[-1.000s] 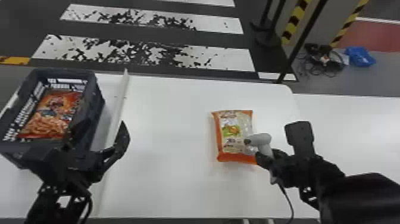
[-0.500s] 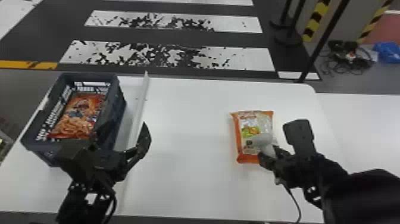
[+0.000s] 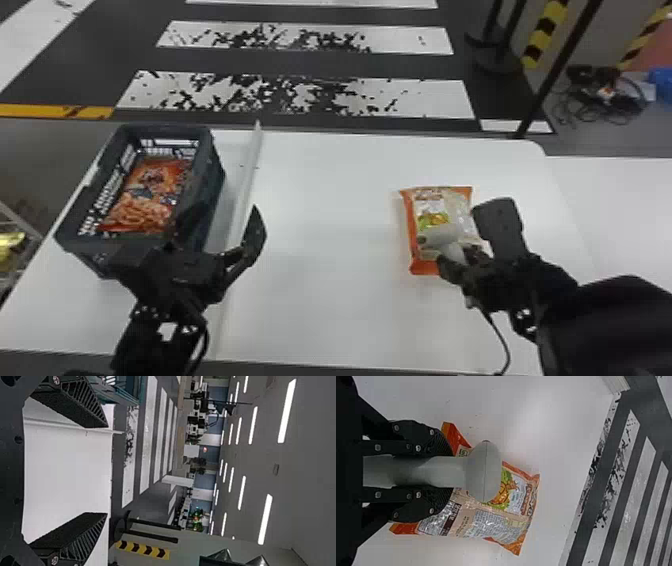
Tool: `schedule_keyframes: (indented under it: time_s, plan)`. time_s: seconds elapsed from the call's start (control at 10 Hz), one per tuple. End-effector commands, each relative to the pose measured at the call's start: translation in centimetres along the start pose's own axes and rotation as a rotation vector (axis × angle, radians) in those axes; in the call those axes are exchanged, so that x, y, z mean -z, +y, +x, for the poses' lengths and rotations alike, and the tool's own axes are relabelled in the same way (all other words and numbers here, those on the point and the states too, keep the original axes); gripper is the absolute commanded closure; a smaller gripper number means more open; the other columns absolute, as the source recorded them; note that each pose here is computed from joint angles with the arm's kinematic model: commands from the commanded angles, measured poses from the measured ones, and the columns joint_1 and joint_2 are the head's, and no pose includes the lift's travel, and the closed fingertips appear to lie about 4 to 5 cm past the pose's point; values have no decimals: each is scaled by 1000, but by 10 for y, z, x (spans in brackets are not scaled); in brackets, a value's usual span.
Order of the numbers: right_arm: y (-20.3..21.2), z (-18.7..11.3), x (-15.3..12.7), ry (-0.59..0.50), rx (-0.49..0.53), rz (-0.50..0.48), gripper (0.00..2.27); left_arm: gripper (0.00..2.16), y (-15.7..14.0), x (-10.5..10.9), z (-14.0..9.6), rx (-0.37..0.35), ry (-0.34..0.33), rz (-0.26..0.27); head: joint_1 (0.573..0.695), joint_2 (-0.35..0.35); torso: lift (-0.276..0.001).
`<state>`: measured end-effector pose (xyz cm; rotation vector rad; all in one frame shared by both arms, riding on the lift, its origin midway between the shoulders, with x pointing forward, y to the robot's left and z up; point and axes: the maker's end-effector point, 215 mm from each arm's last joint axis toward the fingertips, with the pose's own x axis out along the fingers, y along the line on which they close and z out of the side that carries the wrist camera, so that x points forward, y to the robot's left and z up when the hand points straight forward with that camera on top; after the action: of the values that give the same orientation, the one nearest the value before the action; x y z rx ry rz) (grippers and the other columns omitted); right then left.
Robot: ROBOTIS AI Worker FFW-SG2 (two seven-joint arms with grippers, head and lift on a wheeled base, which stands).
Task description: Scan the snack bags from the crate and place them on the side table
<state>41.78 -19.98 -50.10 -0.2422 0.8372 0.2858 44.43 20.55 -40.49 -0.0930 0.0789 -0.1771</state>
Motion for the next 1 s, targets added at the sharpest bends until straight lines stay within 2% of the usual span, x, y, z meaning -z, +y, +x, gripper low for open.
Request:
schedule_keyframes:
  time_s: [0.0,0.2,0.4,0.7,0.9]
  plan:
    - [-1,-1,1,5,2,2,2250,83,-1,-1,0,2,-1,0,695,8,-50]
    - [-10,-2,-1,-1,20,6,2250,83,-1,-1,0,3,1,2,695,5,-50]
    - [-48,-8,0,-10,83,43,2250,83,0,-2,0,3,-1,4,695,-11,-50]
    - [-122,-8,13,-31,187,129,2250,83,-1,-3,0,6,-3,6,695,-85,-50]
    - [-154,2,22,-24,230,154,2246,83,-1,-3,0,6,-3,6,695,-143,-50]
